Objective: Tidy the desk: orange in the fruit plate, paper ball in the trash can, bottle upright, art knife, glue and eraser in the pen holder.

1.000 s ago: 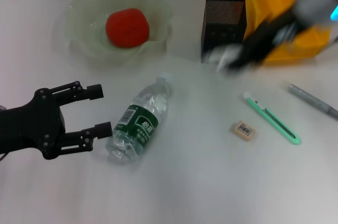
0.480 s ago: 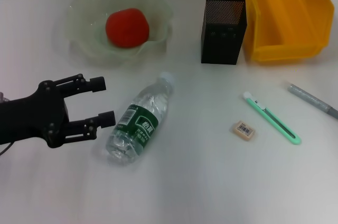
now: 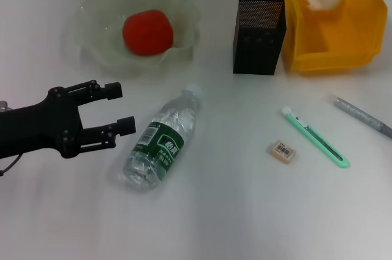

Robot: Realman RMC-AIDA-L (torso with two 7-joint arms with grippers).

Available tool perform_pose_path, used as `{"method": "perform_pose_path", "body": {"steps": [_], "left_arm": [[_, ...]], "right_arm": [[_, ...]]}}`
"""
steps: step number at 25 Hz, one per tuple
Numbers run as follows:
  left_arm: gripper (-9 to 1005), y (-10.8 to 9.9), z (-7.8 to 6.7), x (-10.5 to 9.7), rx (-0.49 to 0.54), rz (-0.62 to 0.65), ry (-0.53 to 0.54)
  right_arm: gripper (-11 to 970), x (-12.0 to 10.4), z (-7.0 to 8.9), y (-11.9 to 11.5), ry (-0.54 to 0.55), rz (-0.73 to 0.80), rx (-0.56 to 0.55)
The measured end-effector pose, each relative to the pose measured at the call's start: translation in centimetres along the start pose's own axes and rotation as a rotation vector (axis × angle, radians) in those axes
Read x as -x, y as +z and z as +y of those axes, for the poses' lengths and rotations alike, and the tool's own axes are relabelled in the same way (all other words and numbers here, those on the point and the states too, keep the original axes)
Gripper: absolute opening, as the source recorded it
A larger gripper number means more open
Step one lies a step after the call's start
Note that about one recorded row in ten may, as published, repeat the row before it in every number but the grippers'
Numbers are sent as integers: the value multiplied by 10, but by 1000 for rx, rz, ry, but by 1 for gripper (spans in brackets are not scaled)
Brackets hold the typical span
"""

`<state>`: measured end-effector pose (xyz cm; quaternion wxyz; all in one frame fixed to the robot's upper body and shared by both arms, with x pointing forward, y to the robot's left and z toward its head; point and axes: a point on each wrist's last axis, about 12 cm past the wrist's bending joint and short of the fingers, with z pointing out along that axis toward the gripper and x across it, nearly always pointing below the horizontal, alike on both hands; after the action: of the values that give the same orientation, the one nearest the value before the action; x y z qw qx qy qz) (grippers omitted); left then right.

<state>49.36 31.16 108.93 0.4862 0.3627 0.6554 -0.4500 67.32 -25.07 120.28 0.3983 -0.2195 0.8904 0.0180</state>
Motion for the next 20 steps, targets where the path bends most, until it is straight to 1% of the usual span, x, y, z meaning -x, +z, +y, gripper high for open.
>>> {"method": "perform_pose_path", "body": {"steps": [4,6,7,9,12,14,17,18,19,20], "left_arm": [[784,2,3,4,-1,2,-20],[784,3,4,6,-1,2,-30],[784,4,8,14,-2,9,-61],[784,4,10,21,-3,19,-78],[783,8,16,38,-1,61,-113],[783,13,20,52,-2,107,-135],[783,30,26,78,12,197,-163],[783,30,26,78,12,197,-163],[783,45,31,95,61,274,-196],[783,55,35,103,94,320,-221]], "right_arm": [[713,-9,2,-12,14,-54,102],[712,-17,2,-23,20,-94,183],[712,-23,3,-30,19,-121,240],[711,-39,2,-43,23,-171,359],[709,-74,3,-63,33,-272,564],[708,-103,3,-72,45,-333,676],[707,-148,8,-76,30,-376,788],[706,-163,11,-76,19,-392,823],[706,-178,14,-74,27,-405,848],[705,-189,16,-73,32,-420,867]]}}
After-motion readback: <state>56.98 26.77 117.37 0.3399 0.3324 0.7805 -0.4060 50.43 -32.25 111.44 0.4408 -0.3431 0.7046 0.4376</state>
